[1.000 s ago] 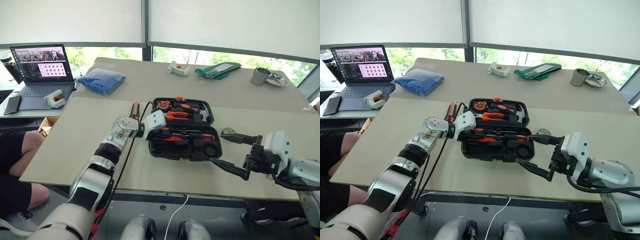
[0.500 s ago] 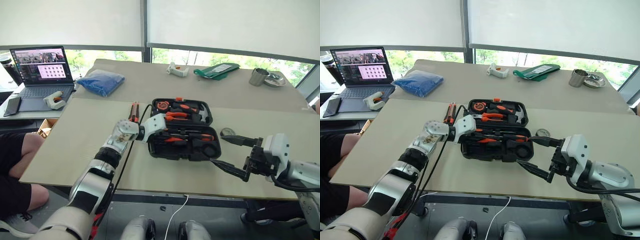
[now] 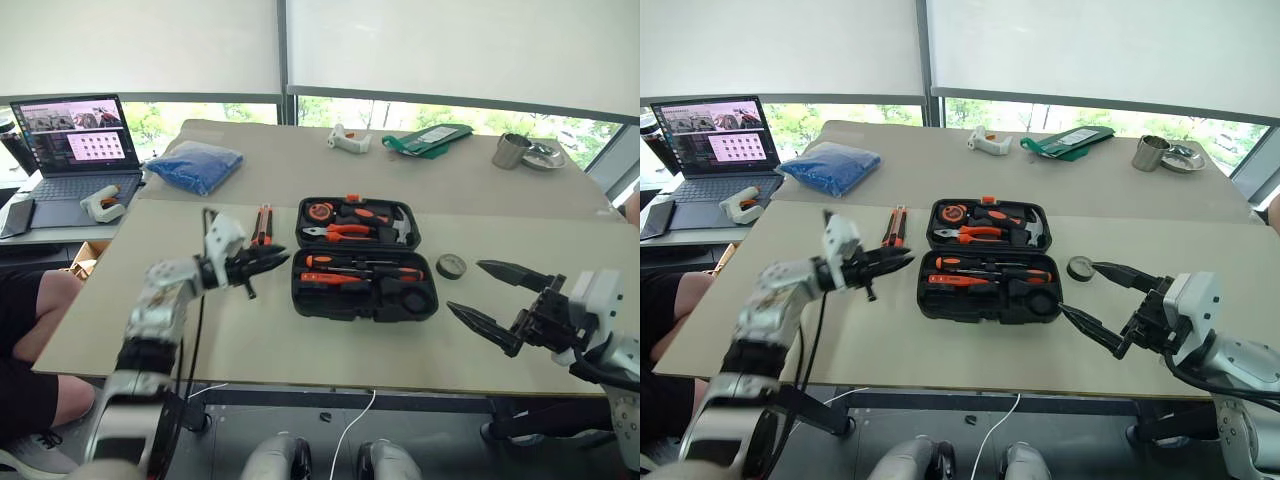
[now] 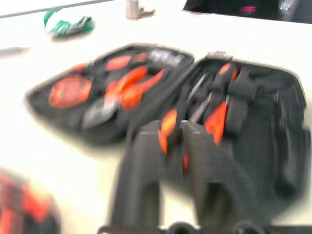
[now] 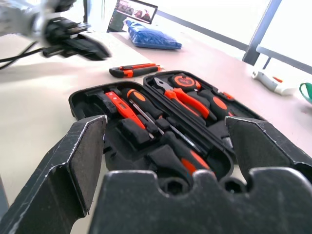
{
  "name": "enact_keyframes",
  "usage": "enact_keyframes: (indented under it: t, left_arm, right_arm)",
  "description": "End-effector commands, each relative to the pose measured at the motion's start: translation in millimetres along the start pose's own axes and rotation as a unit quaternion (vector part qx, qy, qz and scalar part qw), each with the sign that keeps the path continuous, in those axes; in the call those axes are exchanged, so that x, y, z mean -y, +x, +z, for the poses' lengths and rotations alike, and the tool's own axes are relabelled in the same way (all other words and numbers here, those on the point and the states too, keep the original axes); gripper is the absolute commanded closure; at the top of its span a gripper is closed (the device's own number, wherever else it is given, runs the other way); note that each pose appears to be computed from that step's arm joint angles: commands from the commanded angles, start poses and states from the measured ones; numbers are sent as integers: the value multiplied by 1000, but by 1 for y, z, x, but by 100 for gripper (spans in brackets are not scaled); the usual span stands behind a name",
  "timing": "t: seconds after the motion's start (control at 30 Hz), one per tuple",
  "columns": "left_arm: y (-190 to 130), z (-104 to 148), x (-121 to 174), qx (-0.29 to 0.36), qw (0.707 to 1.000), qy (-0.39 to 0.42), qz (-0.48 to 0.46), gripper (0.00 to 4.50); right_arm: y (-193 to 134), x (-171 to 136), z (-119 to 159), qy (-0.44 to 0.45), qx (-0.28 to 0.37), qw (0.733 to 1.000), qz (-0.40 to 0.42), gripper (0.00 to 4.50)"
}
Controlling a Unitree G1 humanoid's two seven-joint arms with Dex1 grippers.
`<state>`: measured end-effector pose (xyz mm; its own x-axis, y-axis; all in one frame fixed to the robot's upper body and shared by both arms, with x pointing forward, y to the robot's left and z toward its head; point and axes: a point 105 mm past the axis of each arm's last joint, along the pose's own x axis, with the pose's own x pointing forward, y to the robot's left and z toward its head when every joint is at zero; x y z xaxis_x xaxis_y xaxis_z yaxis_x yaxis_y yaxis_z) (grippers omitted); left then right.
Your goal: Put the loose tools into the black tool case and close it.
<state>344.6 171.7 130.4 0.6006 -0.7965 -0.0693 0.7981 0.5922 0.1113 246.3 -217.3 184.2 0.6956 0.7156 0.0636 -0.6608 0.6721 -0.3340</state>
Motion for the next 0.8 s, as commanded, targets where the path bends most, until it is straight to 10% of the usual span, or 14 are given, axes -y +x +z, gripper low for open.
enact_keyframes:
  t: [0.03, 0.2, 0.37, 0.8]
  left_arm:
    - [-56, 14, -18, 26, 990, -9, 139, 185]
    - [-119, -20, -3, -52, 968, -52, 238, 16]
    - [-125, -13, -9, -50, 942, -92, 320, 6]
    - [45, 25, -65, -99, 929, -93, 346, 6]
  right_arm:
    - [-7, 7, 17, -23, 61, 997, -44, 0]
    - [-11, -10, 10, 13, 72, 997, 1, 0]
    - [-8, -16, 7, 18, 75, 997, -1, 0]
    - [33, -18, 32, -19, 95, 994, 51, 0]
